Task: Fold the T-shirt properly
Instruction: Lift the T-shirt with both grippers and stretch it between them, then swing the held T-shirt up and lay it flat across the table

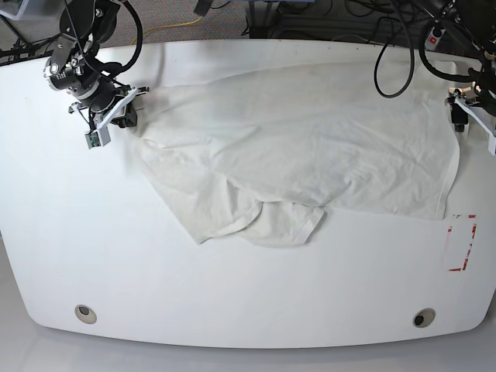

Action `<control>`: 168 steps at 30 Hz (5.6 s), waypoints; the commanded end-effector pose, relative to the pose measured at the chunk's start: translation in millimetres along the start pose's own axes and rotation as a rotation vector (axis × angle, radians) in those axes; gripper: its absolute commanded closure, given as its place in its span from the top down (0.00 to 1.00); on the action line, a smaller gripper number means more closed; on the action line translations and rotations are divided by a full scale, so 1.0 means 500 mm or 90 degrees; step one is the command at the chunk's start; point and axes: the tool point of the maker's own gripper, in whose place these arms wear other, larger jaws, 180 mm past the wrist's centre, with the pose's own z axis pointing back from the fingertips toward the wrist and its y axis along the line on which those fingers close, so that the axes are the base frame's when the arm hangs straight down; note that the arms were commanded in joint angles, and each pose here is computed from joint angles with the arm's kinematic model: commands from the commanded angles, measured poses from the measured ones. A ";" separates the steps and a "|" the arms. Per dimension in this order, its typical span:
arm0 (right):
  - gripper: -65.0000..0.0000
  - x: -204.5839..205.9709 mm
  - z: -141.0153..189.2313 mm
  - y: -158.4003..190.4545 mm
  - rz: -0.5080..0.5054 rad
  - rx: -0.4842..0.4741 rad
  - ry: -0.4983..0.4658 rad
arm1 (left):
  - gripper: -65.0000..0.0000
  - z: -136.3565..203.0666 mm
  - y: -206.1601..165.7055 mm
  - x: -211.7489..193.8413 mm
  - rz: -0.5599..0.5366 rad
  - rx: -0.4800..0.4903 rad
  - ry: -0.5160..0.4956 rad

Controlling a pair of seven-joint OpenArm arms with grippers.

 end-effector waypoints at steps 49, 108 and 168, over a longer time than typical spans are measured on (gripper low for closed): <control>0.00 0.024 -0.003 0.022 -0.010 0.015 -0.035 | 0.79 -0.353 -0.097 0.066 0.103 -0.197 0.014; 0.00 0.008 0.003 0.082 -0.022 0.107 -0.054 | 0.01 -0.119 0.007 0.188 -0.051 0.027 -0.101; 0.00 0.979 0.378 -0.047 0.270 0.099 -0.494 | 0.01 0.393 0.093 0.837 -0.016 0.187 -0.611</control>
